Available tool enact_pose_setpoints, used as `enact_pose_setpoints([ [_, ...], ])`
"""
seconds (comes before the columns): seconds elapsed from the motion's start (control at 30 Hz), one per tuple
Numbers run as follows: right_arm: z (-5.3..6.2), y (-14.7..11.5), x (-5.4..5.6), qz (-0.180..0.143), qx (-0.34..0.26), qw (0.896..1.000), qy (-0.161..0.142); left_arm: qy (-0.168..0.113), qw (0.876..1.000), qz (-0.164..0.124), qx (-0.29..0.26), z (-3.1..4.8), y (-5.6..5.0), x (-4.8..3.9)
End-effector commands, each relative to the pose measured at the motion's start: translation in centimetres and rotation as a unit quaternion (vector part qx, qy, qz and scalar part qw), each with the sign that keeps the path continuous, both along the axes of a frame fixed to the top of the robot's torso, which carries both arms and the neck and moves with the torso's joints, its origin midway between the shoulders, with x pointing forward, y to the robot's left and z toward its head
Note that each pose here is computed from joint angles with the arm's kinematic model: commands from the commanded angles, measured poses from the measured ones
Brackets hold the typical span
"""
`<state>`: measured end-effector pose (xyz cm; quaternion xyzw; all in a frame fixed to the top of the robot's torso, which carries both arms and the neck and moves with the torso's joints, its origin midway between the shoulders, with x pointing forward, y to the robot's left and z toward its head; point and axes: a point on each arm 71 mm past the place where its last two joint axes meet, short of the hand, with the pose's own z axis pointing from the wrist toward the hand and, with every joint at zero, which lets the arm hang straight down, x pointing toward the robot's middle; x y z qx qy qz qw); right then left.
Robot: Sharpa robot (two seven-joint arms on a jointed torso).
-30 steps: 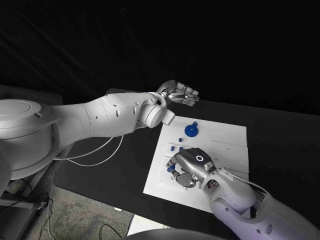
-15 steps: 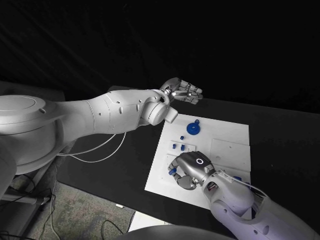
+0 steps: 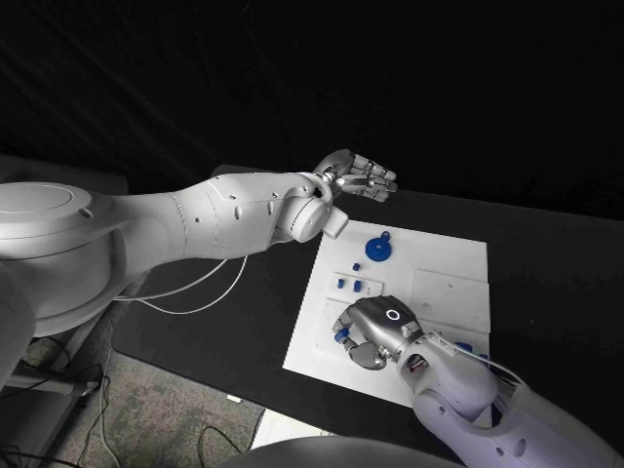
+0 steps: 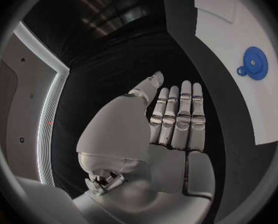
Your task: Assemble the parts on the task board
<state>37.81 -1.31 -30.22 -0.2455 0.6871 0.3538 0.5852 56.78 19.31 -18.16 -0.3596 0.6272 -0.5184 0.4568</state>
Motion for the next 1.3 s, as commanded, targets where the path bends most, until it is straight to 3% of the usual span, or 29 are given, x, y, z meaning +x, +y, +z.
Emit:
enact_pose_setpoints([
  [0.03, -0.24, -0.07, 0.03, -0.003, -0.013, 1.000, -0.001, -0.002, 1.000, -0.009, -0.005, 0.07, -0.29, -0.04],
  [1.3, -0.87, -0.20, 0.16, -0.003, -0.039, 0.999, 0.002, -0.001, 1.000, -0.010, -0.005, 0.04, -0.37, -0.01],
])
